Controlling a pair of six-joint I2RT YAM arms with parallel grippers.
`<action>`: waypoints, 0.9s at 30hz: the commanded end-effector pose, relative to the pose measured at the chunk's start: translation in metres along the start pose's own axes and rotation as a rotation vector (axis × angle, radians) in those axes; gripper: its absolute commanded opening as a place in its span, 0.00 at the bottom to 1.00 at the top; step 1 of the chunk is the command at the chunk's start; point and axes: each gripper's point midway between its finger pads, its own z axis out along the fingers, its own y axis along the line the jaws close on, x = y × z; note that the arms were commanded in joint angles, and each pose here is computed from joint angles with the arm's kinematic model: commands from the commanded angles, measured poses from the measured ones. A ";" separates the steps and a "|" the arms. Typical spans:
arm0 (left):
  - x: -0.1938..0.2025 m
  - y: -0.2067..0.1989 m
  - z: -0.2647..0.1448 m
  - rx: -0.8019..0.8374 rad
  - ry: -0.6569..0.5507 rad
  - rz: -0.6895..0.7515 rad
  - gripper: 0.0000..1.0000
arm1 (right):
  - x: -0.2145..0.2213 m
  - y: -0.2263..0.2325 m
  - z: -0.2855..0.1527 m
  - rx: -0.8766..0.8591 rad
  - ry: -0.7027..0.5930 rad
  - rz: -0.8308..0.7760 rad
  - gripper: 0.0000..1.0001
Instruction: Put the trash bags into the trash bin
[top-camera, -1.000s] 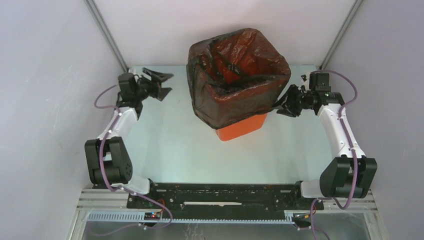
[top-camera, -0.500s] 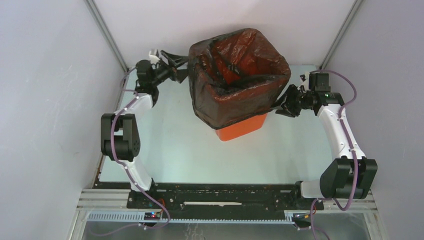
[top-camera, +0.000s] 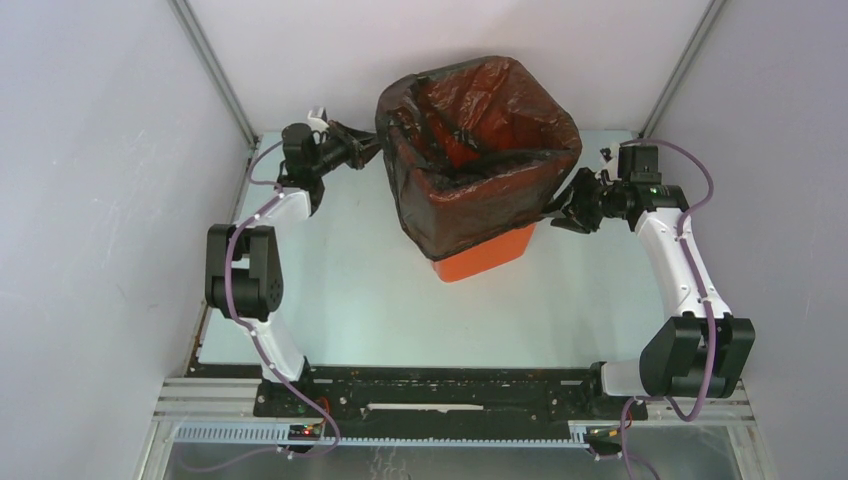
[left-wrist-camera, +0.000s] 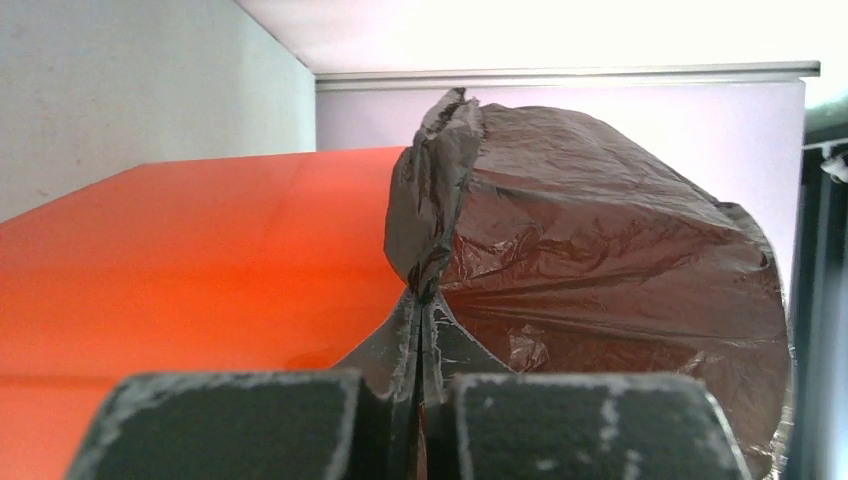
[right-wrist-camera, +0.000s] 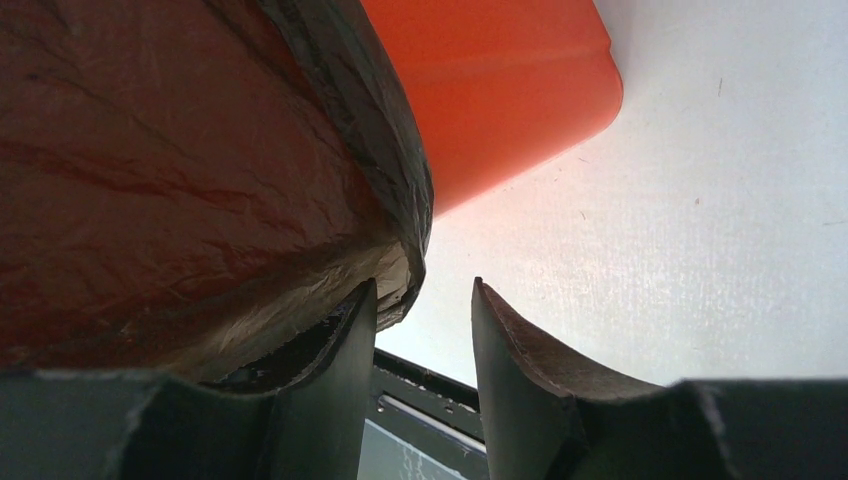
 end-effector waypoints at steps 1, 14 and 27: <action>-0.001 0.033 -0.003 -0.112 -0.036 0.023 0.00 | -0.005 0.008 0.000 -0.029 -0.020 -0.024 0.49; 0.020 0.069 -0.015 -0.298 0.053 0.030 0.05 | -0.005 0.003 0.013 -0.021 0.011 -0.018 0.49; 0.038 0.034 -0.102 -0.563 -0.048 0.290 0.76 | -0.008 -0.007 -0.042 0.114 -0.103 -0.075 0.61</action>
